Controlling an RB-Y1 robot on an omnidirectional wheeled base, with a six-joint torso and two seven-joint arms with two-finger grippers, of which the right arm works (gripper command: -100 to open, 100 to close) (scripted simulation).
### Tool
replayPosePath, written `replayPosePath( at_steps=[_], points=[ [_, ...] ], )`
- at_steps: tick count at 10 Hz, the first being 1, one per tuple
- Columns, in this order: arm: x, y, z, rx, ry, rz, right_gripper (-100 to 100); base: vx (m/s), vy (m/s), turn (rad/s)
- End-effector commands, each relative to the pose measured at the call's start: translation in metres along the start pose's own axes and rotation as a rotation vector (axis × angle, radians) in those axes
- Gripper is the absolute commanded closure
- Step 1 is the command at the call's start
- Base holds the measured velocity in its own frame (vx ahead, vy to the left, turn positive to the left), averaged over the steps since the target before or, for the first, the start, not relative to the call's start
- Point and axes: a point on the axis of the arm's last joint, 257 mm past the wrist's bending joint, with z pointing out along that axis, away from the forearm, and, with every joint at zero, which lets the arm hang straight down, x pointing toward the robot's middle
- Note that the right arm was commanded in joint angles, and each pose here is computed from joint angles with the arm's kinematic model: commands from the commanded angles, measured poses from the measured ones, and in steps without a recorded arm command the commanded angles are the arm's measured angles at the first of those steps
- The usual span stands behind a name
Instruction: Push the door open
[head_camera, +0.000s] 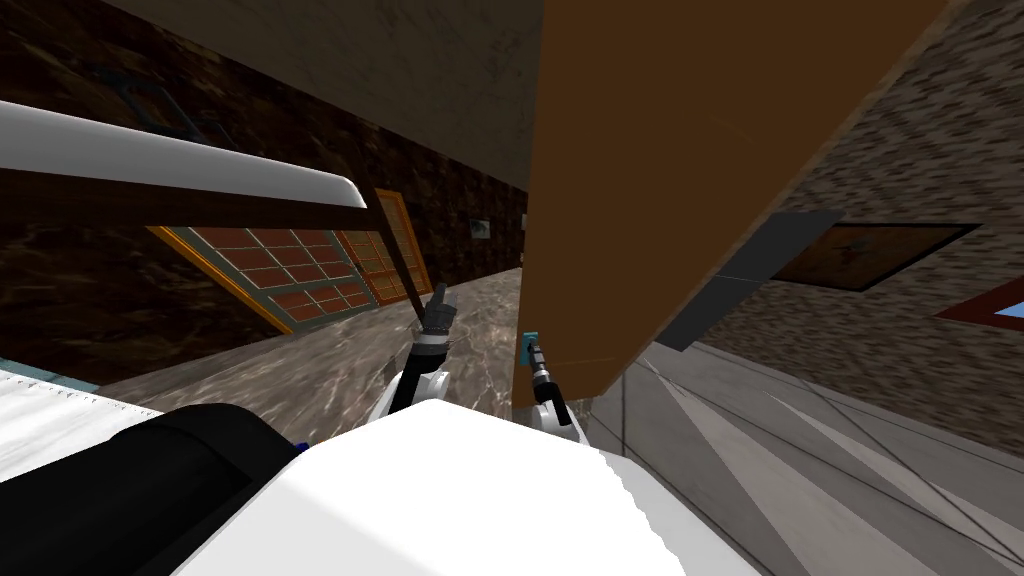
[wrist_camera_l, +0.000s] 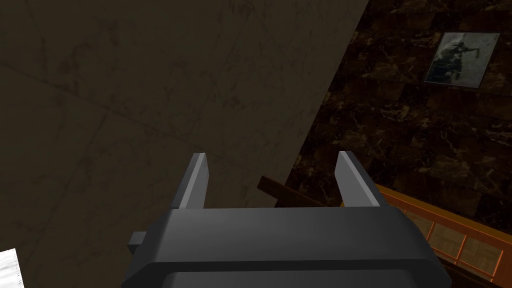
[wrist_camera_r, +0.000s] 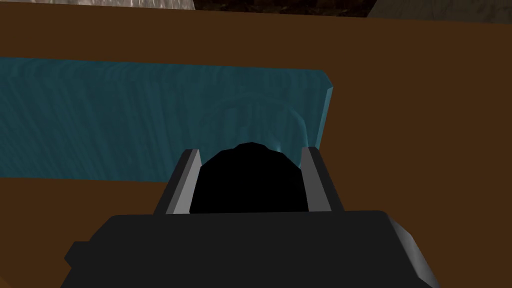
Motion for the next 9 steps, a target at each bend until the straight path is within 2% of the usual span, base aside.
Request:
replayPosePath(
  at_steps=[1, 4, 7, 8, 9],
  points=[
    [-0.016, 0.002, -0.0001, -0.009, -0.019, -0.019, 100, 0.192, 0.113, -0.151],
    [-0.022, 0.002, -0.0029, -0.009, -0.029, -0.021, 100, 0.207, 0.091, -0.137],
    [-0.019, 0.007, -0.0019, -0.018, -0.044, 0.006, 100, 0.21, 0.126, -0.202],
    [-0.012, 0.001, -0.0112, -0.008, -0.018, -0.022, -100, -0.002, 0.031, -0.151],
    [-0.003, -0.002, -0.0175, -0.005, -0.001, -0.03, -100, -0.121, -0.086, -0.128]
  ],
)
